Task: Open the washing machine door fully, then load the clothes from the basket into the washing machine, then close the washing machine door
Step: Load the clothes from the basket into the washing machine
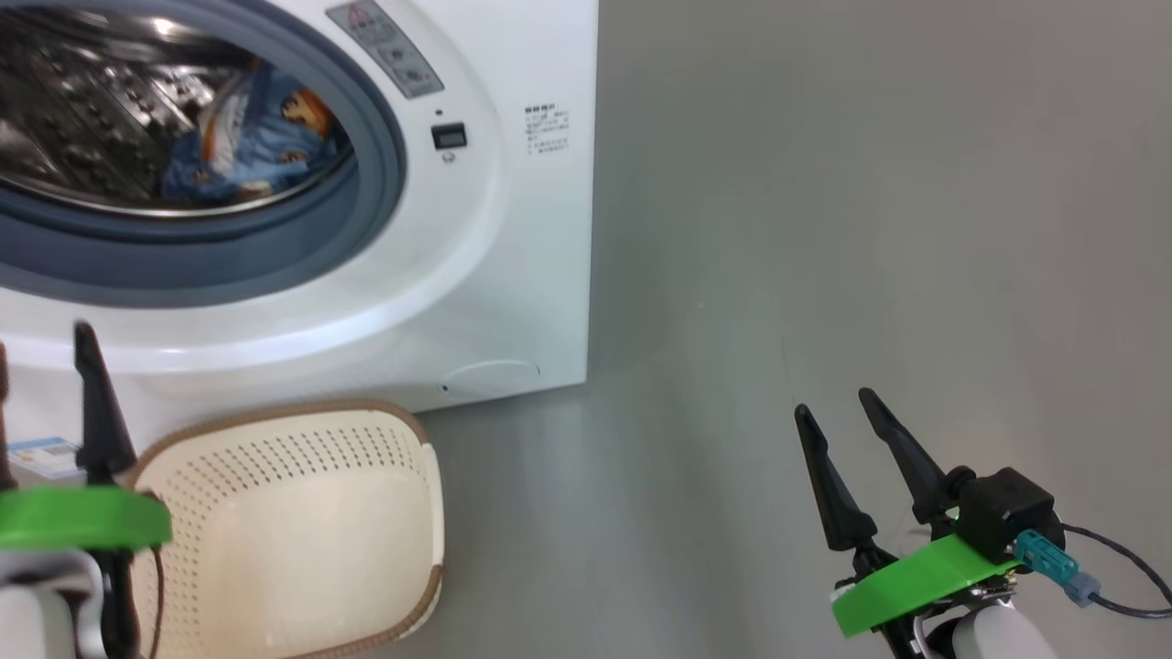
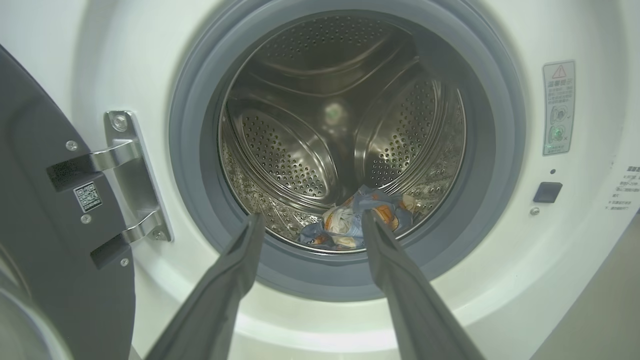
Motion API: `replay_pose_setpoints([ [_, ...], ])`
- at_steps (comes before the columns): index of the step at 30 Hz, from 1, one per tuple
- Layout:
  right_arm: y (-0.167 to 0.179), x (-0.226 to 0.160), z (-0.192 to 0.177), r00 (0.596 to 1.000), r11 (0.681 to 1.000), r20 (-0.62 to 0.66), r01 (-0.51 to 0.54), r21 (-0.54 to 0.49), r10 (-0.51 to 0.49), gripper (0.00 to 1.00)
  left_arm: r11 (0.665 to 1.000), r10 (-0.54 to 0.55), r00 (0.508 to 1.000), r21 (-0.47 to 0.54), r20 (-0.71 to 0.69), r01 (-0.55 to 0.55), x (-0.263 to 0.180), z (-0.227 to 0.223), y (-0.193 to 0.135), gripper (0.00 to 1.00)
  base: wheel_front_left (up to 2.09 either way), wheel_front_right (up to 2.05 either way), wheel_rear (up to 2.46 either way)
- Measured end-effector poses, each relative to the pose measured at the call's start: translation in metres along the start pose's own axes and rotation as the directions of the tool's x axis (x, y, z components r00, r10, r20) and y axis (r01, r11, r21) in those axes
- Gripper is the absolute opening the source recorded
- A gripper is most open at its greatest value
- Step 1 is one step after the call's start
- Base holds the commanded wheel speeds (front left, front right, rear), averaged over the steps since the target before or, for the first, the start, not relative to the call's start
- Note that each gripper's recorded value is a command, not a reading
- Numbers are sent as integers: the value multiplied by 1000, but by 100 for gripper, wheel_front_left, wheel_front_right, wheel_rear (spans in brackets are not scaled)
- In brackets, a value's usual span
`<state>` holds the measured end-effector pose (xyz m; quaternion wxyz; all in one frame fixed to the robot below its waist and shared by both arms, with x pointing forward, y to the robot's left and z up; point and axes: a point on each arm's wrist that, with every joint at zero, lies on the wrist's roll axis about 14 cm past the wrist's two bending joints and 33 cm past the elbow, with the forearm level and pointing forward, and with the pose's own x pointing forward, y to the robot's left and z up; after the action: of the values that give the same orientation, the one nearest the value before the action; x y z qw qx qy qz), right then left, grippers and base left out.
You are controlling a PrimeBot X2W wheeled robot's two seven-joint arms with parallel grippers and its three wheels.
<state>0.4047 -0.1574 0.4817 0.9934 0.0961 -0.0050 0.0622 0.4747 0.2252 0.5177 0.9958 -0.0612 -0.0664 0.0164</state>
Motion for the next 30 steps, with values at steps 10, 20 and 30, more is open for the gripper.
replay_pose_setpoints([
  [10, 5, -24, 14, 999, 1000, 31, -13, -6, 13, 100, 999, 36, 999, 31, -36, -34, -65, -1, 11, 100, 0, 0, 0],
  [20, 7, -36, 18, 999, 1000, 40, -17, -7, 17, 100, 996, 89, 995, 24, -54, -88, -103, -3, 20, 100, 0, 0, 0],
  [30, 8, -42, 26, 998, 1000, 65, -20, -14, 21, 100, 994, 102, 993, 46, -60, -99, -132, 1, 24, 100, 0, 0, 0],
])
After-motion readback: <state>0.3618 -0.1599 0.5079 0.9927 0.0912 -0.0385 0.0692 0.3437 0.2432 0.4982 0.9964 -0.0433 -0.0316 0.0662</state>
